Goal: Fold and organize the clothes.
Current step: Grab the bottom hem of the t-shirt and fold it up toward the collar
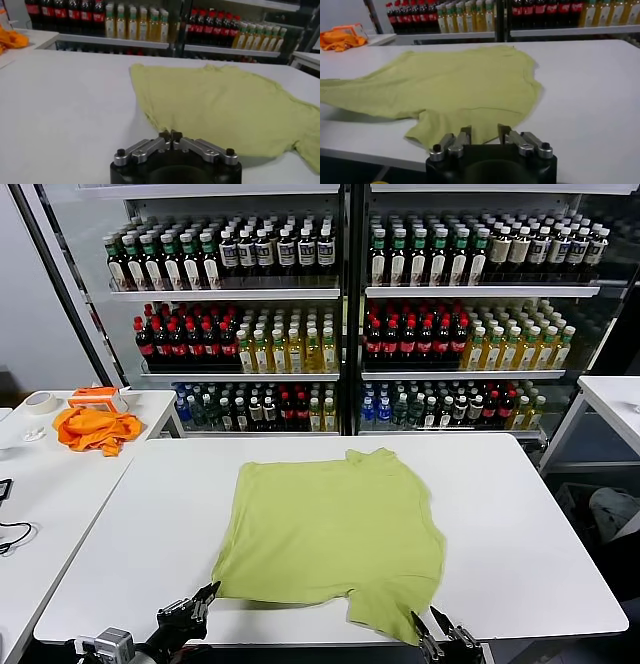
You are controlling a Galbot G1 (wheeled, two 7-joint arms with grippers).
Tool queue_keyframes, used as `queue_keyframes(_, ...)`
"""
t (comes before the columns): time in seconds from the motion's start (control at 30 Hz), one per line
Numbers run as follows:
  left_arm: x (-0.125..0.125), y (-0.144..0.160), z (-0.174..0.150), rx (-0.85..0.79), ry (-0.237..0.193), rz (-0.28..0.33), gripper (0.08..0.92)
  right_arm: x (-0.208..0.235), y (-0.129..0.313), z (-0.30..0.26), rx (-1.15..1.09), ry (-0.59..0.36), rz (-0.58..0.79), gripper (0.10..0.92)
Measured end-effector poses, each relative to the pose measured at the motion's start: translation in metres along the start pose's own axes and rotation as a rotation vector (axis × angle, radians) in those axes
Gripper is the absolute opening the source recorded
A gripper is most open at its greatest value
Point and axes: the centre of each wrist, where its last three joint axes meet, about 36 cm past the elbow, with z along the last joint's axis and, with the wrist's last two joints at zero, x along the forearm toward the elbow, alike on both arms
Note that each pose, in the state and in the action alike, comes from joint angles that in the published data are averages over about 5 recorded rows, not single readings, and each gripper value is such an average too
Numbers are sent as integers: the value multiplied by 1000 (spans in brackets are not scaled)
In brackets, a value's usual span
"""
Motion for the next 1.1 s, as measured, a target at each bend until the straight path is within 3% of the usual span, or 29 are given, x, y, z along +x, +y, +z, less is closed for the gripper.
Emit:
queue_keyframes(0.17,-3,0,2,1,0,1,85,-11,6,1,-20,20,7,776)
queue_keyframes(0.27,-3,0,2,2,2,-3,85,-16,9,2,-31,29,11,765)
queue_keyframes(0.93,-7,1,4,1,-1,-7,85,-31,13,0,-77,42,26,206)
queue_keyframes(1.1,-9,2,4,7,-15,2,85,-34,4,-4,-71,32,-1,111)
